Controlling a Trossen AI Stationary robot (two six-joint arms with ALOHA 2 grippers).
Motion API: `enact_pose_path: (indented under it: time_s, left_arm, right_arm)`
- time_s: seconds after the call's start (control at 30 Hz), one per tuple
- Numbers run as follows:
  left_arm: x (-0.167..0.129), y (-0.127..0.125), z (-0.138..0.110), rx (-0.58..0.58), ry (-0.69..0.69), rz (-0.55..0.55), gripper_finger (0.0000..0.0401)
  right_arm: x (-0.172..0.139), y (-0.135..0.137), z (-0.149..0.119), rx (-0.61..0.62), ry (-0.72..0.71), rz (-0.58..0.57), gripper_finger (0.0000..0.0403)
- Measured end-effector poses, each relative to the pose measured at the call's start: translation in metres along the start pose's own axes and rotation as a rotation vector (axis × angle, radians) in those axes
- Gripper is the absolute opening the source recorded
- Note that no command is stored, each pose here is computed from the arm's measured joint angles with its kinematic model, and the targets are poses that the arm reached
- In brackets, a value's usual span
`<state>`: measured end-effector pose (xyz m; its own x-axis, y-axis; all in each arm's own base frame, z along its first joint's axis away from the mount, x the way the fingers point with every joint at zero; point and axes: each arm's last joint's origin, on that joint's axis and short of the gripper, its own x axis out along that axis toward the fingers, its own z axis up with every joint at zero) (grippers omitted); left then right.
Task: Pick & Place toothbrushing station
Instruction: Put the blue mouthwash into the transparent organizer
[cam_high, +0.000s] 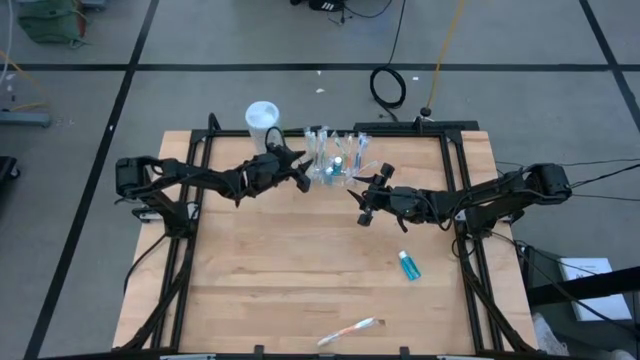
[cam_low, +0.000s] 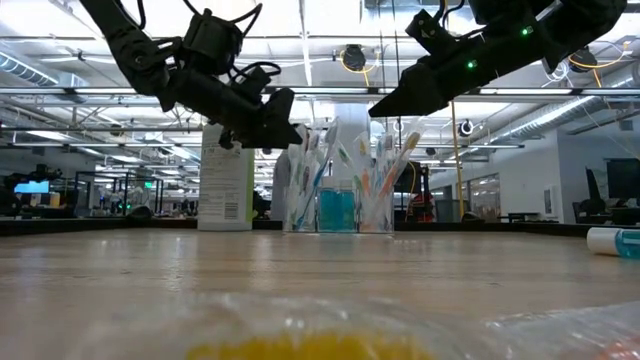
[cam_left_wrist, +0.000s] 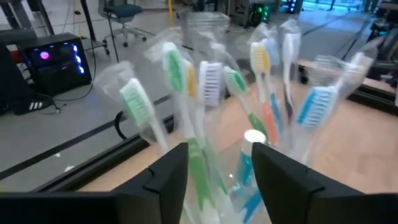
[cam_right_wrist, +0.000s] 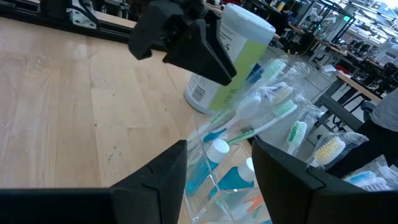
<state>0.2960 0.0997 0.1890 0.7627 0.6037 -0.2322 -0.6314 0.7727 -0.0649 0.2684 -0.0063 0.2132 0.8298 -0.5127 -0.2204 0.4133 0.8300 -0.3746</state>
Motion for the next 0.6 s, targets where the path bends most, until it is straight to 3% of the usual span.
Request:
enact_pose_path:
  time_s: [0.3,0.6]
  left_arm:
    - [-0.012,-0.019,0.007,0.053,-0.034,-0.069,0.0198]
    - [-0.037,-0.054,0.011,0.063,-0.065,-0.21,0.0198]
  right_arm:
    - [0.0,0.0,0.0,0.0,0.0,0.0,0.0175]
    - [0.0,0.0,0.0,0.0,0.0,0.0,0.0172]
